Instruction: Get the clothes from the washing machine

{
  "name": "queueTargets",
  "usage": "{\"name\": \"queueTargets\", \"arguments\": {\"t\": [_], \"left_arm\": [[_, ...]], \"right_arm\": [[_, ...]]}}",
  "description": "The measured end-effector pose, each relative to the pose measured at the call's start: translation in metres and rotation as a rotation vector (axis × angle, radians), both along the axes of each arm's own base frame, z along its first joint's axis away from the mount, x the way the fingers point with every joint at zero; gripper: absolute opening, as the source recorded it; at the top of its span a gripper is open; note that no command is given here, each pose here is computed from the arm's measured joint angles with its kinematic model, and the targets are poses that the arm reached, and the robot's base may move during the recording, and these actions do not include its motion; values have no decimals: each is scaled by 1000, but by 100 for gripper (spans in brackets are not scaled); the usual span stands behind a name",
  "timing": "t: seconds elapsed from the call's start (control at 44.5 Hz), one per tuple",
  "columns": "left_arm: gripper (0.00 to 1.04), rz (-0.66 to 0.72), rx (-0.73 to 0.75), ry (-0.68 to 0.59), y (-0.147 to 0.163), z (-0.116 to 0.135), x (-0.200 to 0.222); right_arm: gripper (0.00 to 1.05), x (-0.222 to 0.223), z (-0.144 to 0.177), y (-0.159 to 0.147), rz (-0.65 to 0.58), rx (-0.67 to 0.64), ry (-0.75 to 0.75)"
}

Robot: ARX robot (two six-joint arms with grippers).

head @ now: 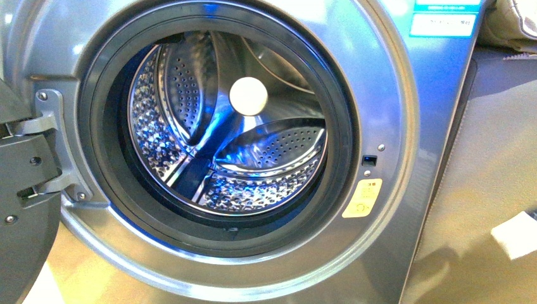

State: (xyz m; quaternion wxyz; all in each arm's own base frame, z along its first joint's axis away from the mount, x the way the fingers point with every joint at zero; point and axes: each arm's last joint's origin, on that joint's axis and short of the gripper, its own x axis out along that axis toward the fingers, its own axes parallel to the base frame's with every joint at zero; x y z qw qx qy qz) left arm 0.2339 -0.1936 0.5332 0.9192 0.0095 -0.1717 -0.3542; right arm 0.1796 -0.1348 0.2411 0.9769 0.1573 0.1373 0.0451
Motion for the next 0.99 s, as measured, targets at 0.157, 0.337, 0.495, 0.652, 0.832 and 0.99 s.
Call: {"name": "queueTargets", "arguments": {"t": [0.157,0.337,0.495,0.652,0.832,0.99], "left_arm": [[98,0,0,0,0,0,0],[98,0,0,0,0,0,0],[98,0,0,0,0,0,0],[98,0,0,0,0,0,0],[98,0,0,0,0,0,0],[98,0,0,0,0,0,0]], "right_arm": [[56,1,-3,5,36,-30,2],[91,-4,10,18,87,-64,-40],[97,-8,30,30,143,-76,-147],[97,-15,60,54,192,-146,-321],[97,-27,69,104,225,-208,-539],[97,-50,53,139,239,-200,-669]]}}
